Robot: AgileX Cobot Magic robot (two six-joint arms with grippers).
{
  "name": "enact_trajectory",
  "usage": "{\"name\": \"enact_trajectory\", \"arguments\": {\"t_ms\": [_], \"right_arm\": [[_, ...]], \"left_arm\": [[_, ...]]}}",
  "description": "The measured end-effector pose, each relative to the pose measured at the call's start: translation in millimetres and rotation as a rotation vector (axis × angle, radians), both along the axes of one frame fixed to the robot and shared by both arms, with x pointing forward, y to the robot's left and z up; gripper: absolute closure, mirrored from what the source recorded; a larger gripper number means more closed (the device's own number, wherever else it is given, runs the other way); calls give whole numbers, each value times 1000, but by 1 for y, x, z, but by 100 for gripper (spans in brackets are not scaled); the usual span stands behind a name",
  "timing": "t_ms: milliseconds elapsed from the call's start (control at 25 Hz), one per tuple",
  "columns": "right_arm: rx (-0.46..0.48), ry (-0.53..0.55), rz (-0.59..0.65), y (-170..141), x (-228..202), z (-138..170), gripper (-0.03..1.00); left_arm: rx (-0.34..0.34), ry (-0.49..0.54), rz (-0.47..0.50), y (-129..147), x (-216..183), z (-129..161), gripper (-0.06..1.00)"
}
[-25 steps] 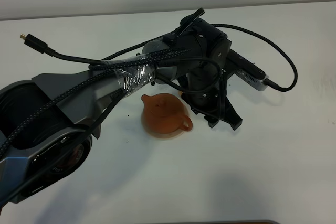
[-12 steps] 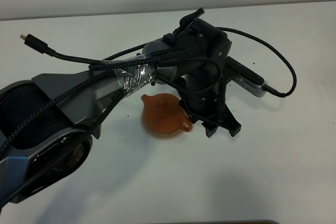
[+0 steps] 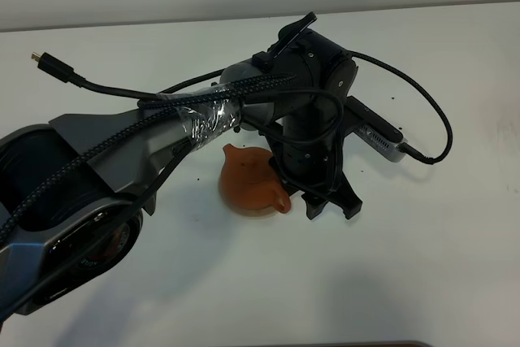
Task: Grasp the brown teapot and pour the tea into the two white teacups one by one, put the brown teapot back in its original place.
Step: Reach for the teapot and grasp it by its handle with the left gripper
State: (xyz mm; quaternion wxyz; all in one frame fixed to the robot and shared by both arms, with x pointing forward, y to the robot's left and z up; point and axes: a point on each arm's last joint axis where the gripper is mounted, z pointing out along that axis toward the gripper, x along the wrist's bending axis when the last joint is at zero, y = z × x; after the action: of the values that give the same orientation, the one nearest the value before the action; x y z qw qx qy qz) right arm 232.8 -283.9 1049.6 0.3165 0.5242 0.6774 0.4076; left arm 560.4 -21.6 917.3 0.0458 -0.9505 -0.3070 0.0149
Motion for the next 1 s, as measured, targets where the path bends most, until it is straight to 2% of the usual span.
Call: {"name": "enact_trajectory", "arguments": {"t_ms": [200,520,760,1000], "right_arm": [[0,0,0,0,0,0,73],[0,0,0,0,0,0,73],[0,0,0,0,0,0,73],[0,0,0,0,0,0,73]], "left_arm": [[0,1,-35,0,0,0,51],[-28,29,-27,-2,-3,0,51],[22,41,-32,14,-9,0,51],[34,48,-20,24,-13,5,51]]}}
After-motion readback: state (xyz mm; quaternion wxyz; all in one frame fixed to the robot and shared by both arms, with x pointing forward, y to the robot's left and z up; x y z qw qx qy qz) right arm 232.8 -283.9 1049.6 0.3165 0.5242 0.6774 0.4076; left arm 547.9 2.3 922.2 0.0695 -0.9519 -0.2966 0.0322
